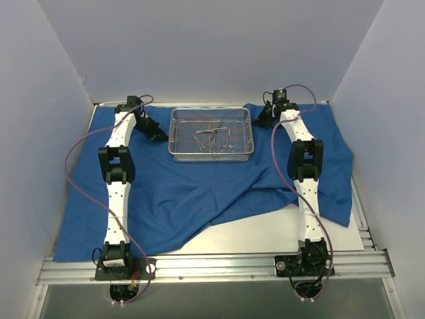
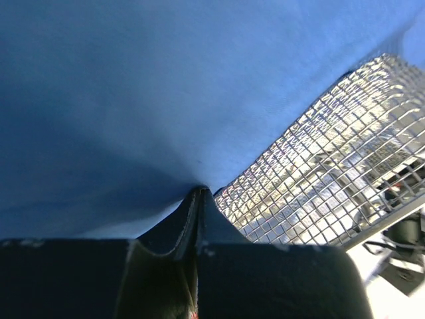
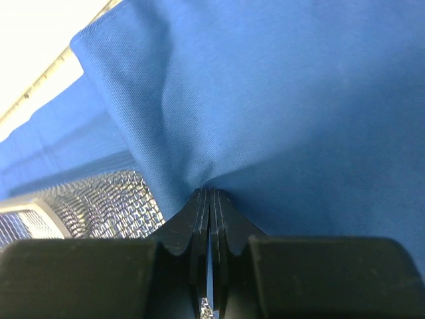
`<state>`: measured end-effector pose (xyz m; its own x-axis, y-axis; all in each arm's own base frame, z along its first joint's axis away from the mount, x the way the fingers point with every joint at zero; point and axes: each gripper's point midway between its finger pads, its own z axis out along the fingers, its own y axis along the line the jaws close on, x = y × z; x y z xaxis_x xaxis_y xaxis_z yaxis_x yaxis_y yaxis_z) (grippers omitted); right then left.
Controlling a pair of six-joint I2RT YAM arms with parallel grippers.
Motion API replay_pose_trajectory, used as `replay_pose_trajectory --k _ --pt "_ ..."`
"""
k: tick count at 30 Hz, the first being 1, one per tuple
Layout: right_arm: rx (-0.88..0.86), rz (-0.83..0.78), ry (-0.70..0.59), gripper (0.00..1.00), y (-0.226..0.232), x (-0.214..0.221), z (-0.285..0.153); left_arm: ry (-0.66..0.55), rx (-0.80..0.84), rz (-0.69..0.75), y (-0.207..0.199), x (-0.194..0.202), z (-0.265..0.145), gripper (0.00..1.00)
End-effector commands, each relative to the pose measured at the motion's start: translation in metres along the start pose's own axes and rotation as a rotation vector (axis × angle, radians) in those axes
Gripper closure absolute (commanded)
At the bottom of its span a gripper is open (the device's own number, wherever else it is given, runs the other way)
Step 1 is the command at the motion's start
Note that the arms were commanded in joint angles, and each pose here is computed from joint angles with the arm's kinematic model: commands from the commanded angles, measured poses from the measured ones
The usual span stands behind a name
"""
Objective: Open and lay out the surgical kit
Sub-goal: Smooth out the surgical kit at the center of the board.
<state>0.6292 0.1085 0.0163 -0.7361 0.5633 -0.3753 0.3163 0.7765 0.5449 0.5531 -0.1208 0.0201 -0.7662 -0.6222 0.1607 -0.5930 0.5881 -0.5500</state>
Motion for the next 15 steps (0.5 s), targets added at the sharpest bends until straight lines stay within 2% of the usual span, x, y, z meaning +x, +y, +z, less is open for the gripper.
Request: replay_pose_trajectory --k 1,4,5,10,13,15 --pt "0.28 0.114 0.059 1.0 -0.086 0.03 0.024 -0.049 -0.037 -0.079 0.035 -0.034 0.015 0.98" --pt "0.358 0.15 0.064 1.0 -0.114 0.024 0.019 -0.033 -0.026 -0.1 0.043 -0.039 0.016 0.98" --pt "0.402 0.152 0.099 1.0 -0.124 0.035 0.019 -0.029 -0.023 -0.105 0.045 -0.04 0.017 0.98" --pt "0.539 0.196 0.069 1.0 -0.189 0.007 -0.013 -0.04 -0.013 -0.119 0.054 -0.052 0.01 0.98" --pt "0.517 0.17 0.051 1.0 -0.198 -0.009 -0.02 -0.046 0.019 -0.114 0.053 -0.059 0.006 0.98" --pt "0.435 0.131 0.065 1.0 -0.194 -0.015 -0.013 -0.047 0.025 -0.112 0.053 -0.062 0.005 0.98"
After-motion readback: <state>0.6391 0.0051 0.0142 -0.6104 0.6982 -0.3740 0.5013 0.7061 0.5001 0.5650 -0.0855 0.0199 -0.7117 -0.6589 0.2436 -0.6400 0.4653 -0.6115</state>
